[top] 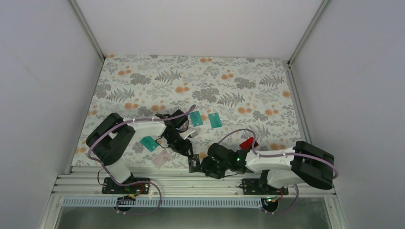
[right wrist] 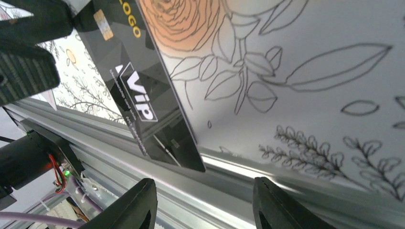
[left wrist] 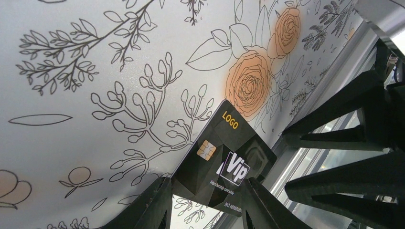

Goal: Put the credit cards into the card holder

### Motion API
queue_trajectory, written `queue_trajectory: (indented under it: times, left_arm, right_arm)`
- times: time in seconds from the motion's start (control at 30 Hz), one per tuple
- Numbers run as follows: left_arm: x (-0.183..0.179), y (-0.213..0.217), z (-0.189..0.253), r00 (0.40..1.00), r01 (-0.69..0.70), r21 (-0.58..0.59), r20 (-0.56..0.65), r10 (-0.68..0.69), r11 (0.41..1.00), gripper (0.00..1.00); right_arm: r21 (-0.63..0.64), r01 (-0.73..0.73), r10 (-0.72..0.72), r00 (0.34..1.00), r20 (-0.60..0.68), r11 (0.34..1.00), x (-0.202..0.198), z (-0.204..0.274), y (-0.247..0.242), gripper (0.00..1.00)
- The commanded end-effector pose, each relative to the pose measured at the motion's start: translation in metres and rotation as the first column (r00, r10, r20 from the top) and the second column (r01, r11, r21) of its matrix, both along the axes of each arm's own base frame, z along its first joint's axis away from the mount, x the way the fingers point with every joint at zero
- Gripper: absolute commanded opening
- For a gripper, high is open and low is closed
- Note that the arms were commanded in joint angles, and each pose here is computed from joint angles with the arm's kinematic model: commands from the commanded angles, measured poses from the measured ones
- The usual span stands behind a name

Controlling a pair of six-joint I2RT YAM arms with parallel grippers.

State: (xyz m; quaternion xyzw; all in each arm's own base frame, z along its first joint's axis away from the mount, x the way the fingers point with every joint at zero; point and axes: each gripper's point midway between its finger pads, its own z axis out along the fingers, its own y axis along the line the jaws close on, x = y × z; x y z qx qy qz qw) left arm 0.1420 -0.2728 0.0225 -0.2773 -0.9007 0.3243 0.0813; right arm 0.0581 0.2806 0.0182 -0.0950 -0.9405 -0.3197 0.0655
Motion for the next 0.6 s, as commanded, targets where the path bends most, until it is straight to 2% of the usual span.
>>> queue_trajectory:
  times: [0.0,0.2,0.57]
  left_arm:
    - [0.001,0.004,-0.013,1.0,0.011,0.037,0.016,-0.011,0.999,0.38]
    - [0.001,0.003,-0.014,1.0,0.011,0.038,0.016,-0.012,0.999,0.38]
    - [0.0,0.006,-0.014,1.0,0.008,0.047,0.017,-0.008,0.999,0.38]
  right_arm:
    - [0.005,0.007,-0.007,1.0,0.002,1.0,-0.003,-0.014,-0.002,0.52]
    - [0.051,0.004,-0.006,0.999,0.033,0.999,0.009,-0.017,0.008,0.5]
    - [0.076,0.03,-0.032,0.999,0.022,0.997,0.014,-0.028,0.004,0.39]
